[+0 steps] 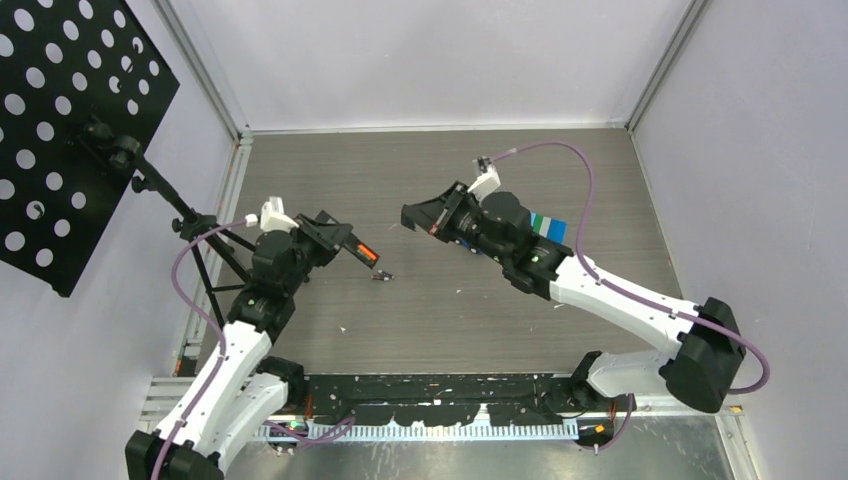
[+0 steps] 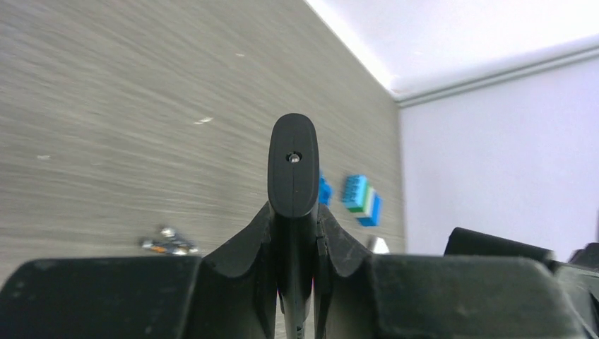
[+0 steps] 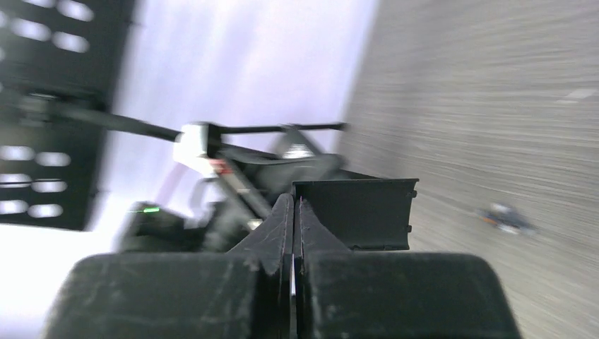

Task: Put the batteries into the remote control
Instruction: Pick up the battery cover at the center of the board, then load the battery cover into the remote control.

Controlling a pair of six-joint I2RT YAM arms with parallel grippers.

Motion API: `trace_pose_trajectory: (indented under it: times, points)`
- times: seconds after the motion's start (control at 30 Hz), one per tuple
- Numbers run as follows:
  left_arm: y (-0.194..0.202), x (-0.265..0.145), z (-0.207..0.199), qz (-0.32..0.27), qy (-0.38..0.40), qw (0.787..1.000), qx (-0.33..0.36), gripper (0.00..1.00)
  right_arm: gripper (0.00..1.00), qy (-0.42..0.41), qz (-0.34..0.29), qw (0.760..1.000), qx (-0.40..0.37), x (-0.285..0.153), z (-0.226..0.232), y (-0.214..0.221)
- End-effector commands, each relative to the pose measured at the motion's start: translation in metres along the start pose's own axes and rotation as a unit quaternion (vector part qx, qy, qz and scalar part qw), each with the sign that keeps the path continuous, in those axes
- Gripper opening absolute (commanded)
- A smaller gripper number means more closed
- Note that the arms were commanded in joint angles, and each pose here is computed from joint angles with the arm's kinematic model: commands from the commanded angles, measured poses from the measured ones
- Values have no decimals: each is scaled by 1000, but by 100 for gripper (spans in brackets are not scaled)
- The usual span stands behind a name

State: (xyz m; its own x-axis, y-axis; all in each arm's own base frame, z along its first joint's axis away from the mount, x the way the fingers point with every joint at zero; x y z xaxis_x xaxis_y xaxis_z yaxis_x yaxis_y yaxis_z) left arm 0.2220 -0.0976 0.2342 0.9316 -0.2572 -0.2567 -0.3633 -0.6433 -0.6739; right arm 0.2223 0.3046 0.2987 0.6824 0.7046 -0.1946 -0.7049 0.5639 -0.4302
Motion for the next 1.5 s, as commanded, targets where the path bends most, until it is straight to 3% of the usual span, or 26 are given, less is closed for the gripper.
trace_pose_trajectory:
  times: [0.0, 0.17, 0.3, 0.63, 1.47]
  points:
    - [-28, 1, -56, -23, 152, 986, -64, 0, 0, -185, -8, 969, 161, -14, 59, -11]
    - [-37, 9, -81, -16, 231, 964, -130, 0, 0, -241, -4, 932, 270, -21, 81, -22]
    - [-42, 11, -87, -20, 253, 952, -171, 0, 0, -237, -35, 926, 292, -23, 81, -30]
    - [-41, 17, -91, 1, 280, 929, -241, 0, 0, -248, -42, 910, 329, -11, 73, -29]
    - [-40, 22, -93, 14, 287, 921, -264, 0, 0, -256, -32, 912, 320, 13, 72, -18]
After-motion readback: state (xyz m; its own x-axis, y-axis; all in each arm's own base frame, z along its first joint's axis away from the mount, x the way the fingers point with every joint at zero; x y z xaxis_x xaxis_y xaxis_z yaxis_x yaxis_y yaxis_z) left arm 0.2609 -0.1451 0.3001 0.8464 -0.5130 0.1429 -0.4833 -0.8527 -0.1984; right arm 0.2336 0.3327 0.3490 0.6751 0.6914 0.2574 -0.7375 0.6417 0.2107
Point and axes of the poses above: each gripper's point midway between its finger pads, its own x axis out along the fingers, its own z axis along the line the jaws close on, y = z × x, the point moved 7 cm from there along -x, back along the fingers, and after that the axes turned 8 degrees about x, right-handed, at the moved point
